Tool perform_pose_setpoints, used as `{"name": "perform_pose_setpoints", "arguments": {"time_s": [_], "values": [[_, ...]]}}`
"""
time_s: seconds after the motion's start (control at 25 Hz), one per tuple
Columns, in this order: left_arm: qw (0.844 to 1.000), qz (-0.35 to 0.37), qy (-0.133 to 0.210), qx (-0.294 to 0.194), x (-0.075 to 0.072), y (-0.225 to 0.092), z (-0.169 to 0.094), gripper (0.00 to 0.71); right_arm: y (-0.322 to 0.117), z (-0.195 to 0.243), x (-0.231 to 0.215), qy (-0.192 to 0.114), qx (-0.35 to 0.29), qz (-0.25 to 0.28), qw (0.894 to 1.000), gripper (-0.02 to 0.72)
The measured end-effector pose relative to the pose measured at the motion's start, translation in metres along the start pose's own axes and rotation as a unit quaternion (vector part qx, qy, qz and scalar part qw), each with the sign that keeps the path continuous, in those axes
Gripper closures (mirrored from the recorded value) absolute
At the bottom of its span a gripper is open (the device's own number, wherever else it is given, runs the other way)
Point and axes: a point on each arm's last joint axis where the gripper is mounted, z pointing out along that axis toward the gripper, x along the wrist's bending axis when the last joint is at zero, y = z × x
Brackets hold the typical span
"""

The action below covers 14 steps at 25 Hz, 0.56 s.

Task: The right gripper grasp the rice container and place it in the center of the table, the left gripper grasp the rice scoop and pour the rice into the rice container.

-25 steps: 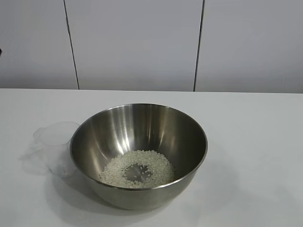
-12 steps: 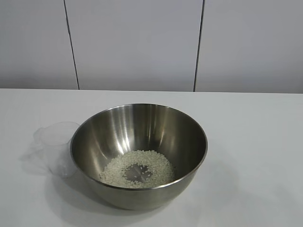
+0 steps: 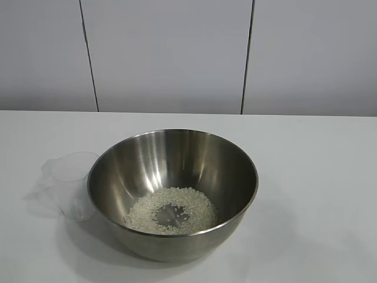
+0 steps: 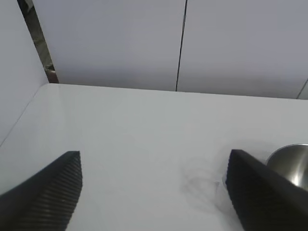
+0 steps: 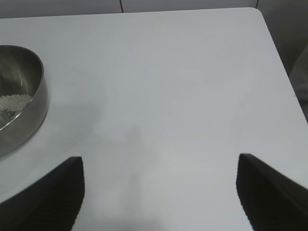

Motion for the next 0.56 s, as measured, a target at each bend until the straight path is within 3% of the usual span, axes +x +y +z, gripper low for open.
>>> {"name": "perform_pose_setpoints", "arguments": {"time_s": [0.28,0.56], "values": [[0.999,0.013,0.025,0.033,0.004,-0.034,-0.004,0.116,0.0,0.0,0.0,0.0,0.0,0.0,1.0,0.114],[0.999,0.021,0.005,0.031,0.004,-0.036,-0.003,0.116,0.0,0.0,0.0,0.0,0.0,0.0,1.0,0.114]]}}
